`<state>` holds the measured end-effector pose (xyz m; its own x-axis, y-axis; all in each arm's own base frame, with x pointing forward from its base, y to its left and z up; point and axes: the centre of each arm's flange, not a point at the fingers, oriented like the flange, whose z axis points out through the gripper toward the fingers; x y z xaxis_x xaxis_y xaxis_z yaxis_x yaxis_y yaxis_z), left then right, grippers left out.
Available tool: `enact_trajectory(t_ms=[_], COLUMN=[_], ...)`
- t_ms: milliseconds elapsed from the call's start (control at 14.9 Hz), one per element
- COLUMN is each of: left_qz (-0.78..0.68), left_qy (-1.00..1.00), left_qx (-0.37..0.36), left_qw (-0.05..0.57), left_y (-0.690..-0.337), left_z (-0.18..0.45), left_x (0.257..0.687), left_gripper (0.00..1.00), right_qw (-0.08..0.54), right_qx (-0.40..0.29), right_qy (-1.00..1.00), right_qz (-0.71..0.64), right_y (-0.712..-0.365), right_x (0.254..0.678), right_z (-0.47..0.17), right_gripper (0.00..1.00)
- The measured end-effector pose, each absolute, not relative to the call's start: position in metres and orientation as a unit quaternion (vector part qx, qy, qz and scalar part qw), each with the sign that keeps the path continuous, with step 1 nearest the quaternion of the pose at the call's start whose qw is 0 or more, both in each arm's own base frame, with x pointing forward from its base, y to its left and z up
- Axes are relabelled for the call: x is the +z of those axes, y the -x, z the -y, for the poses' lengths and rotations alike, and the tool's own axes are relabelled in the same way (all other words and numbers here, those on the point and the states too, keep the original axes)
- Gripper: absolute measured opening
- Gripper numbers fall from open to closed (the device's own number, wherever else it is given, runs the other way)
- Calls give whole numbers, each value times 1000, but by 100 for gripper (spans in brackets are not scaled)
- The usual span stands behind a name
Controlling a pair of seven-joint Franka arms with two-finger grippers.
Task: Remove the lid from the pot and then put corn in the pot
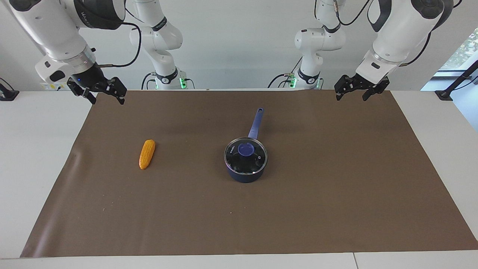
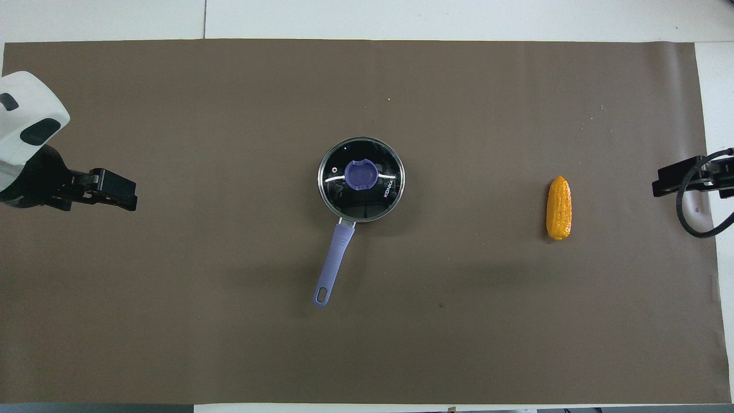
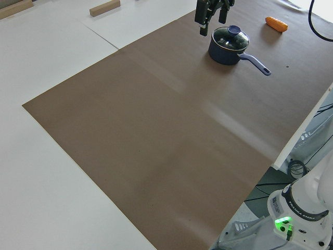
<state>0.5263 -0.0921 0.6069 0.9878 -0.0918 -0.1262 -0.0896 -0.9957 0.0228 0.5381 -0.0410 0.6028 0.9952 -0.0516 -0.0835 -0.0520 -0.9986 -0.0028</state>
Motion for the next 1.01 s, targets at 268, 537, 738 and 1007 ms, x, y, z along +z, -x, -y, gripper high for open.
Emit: enact_trajectory(t_ms=[268, 537, 738, 1007], left_qz=[45, 41, 52, 64], left_qy=[-997, -997, -998, -997], left_qx=[-62, -54, -21, -9], left_qw=[9, 20, 30, 36], left_y=[-527, -529, -534, -529], left_z=[92, 90, 105, 196], left_x=[607, 609, 614, 601], left_gripper=[100, 100, 100, 100], right_qw=[2, 6, 7, 5], right_qx=[42, 26, 19, 6], right_qy=[999, 999, 1000, 1000], right_qz=[-26, -19, -22, -28], right_y=[-538, -542, -541, -560], right_x=[603, 586, 534, 463], right_z=[41, 32, 6, 2], right_gripper=[100, 100, 100, 100])
